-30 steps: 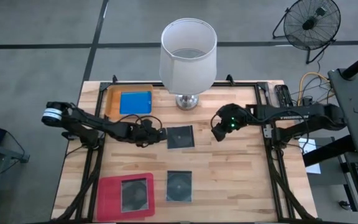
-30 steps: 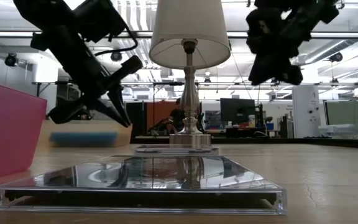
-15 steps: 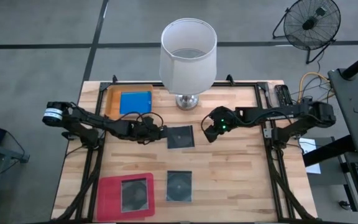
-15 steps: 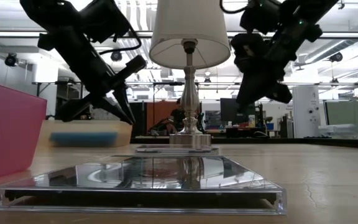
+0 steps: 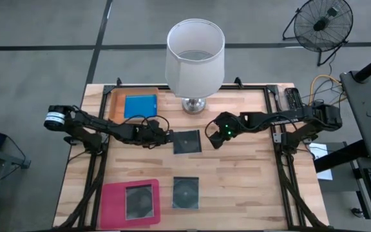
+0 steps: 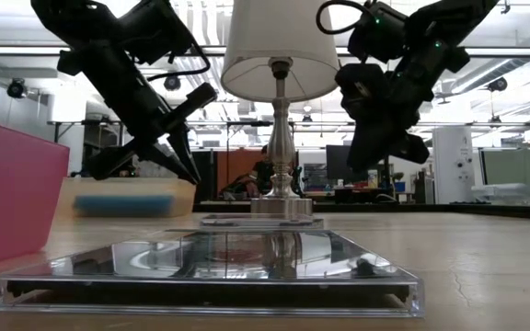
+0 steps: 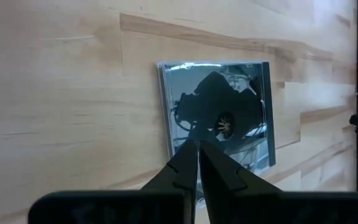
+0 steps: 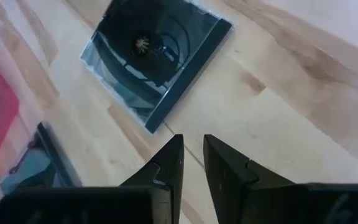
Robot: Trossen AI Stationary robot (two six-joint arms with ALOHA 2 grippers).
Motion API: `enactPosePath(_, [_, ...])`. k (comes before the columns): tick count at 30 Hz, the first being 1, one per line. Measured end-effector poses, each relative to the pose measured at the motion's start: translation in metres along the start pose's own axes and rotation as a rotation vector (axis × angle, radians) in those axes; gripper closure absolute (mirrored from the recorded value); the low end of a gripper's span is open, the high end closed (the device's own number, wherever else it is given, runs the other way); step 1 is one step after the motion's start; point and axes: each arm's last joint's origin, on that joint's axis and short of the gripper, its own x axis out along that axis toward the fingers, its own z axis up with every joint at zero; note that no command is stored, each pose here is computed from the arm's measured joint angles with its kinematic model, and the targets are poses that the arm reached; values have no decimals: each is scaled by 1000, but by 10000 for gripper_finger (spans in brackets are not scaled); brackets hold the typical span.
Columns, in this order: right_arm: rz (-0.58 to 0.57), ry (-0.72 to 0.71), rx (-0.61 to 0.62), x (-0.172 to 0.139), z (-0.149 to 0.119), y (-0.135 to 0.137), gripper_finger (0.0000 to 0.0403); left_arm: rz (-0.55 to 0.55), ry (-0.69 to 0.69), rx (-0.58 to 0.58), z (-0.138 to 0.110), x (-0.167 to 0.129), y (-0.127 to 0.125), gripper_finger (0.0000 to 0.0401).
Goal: Pick & place jewel cases by type
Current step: Put the top black cd case into the pink bin
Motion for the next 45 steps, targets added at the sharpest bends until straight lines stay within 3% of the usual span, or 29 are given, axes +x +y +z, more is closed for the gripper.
enactPosePath(13, [3,-9,37,0,2,-1,208,0,-3,23,0,0,0,401])
enactPosePath(24, [-23,-41,119,-1,13,-12,131,0,-3,23,0,0,0,401])
enactPosePath(36, [-17,-39,128,0,13,-12,123,3,-5,52,0,0,0,401])
enactPosePath(42, [-17,-38,113,0,13,-12,133,77,-12,34,3,0,7,401])
enactPosePath(45, [-15,-37,97,0,13,-12,137,95,-1,173,3,1,9,401])
